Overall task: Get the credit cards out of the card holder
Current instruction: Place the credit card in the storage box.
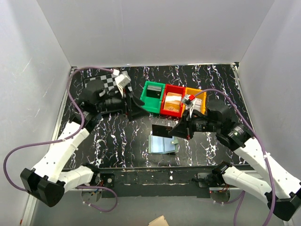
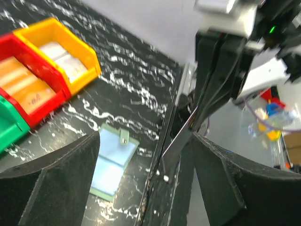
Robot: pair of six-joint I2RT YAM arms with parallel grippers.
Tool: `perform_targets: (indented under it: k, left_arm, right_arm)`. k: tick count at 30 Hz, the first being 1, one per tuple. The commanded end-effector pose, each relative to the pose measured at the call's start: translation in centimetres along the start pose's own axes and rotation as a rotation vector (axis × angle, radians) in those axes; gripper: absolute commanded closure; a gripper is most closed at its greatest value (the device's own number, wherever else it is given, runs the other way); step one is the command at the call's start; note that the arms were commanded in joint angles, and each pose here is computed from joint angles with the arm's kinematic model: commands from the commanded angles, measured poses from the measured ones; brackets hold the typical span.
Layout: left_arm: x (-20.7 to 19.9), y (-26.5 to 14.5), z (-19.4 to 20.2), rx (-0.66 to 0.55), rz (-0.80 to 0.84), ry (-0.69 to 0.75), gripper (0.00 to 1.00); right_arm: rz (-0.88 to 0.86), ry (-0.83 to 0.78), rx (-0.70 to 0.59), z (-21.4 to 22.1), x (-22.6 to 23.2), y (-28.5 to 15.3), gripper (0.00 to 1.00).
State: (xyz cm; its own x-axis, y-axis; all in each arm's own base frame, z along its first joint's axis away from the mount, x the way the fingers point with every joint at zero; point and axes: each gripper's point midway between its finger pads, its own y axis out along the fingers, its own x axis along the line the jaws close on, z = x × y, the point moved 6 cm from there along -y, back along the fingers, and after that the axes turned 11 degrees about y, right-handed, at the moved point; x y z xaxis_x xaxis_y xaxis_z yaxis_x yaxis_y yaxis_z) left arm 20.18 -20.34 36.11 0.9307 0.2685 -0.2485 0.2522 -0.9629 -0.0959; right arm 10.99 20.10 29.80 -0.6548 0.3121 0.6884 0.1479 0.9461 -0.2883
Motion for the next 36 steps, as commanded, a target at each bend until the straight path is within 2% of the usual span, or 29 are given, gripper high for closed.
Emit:
perform_targets:
  k: [1,5,10,15,20,26,32,36]
  left_arm:
    - [-1.7,-0.3,1.5,0.038,0.080,0.177,0.23]
    - [-2.5,0.3,1.4,0.072,0.242,0.172,0.26]
    - [-3.4,1.9,1.2,0.115,0.290,0.252,0.31]
    - [-4.0,4.3,1.9,0.261,0.367,0.261,0.48]
    - [-5.1,5.5,3.7,0.351,0.425,0.265,0.51]
    - [-5.6,6.9,6.0,0.538,0.435,0.284,0.63]
    - [-6.0,6.5,5.5,0.495,0.429,0.309,0.65]
    - [-5.9,6.4,6.2,0.515,0.431,0.296,0.67]
  right_arm:
    - [-0.005,-0.168,-0.007,0.4,0.6,-1.4,0.99]
    - [-0.040,-0.145,0.093,0.5,0.8,-0.9,0.99]
    - [-0.069,-0.099,0.162,0.8,0.7,-0.3,0.99]
    - [-0.096,-0.074,0.175,0.9,0.9,0.0,0.99]
    - [-0.117,-0.068,0.193,1.2,1.1,-0.2,0.99]
    - [-0.119,-0.067,0.196,1.3,1.1,-0.2,0.99]
    - [-0.117,-0.064,0.195,1.5,1.0,-0.2,0.99]
    - [-0.113,-0.063,0.194,1.6,0.9,-0.3,0.99]
